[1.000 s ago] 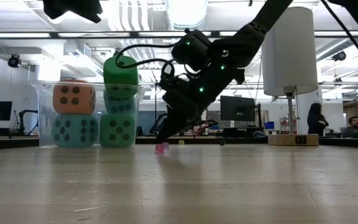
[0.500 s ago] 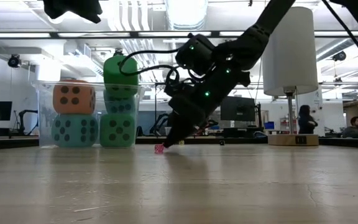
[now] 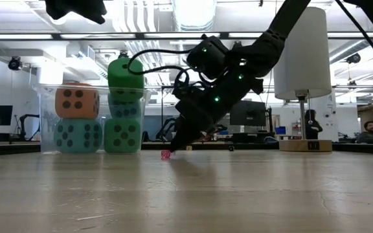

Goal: Pick & Place Dice
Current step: Put the small pink dice into the transparent bin

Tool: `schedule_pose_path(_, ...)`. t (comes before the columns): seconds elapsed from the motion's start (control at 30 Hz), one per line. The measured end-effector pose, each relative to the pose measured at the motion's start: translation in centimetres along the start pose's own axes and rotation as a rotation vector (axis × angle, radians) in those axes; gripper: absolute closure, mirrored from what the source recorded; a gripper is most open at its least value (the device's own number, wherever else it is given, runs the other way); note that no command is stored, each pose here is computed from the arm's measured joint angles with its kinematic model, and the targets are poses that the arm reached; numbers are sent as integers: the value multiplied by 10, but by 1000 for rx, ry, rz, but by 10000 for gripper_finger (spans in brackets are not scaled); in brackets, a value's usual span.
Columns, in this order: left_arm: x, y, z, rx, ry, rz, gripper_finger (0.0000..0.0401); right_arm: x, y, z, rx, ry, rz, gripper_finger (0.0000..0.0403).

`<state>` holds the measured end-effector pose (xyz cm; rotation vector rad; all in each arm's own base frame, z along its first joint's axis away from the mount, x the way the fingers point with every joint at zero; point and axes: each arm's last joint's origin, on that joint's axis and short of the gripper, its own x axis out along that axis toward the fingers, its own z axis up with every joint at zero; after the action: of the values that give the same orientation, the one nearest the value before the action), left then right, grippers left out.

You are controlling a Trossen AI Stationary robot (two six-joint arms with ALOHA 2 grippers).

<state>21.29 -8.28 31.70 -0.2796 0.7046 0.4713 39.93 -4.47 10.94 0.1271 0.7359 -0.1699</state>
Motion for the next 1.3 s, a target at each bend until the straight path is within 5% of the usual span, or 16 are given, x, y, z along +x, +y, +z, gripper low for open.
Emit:
schedule_pose_path(0.63, 0, 0, 0, 1, -1, 0, 278, 11, 9, -7, 11, -27, -6, 394)
schedule_pose_path(1.3, 0, 0, 0, 6, -1, 0, 277, 3, 55, -7, -68, -68, 117, 394)
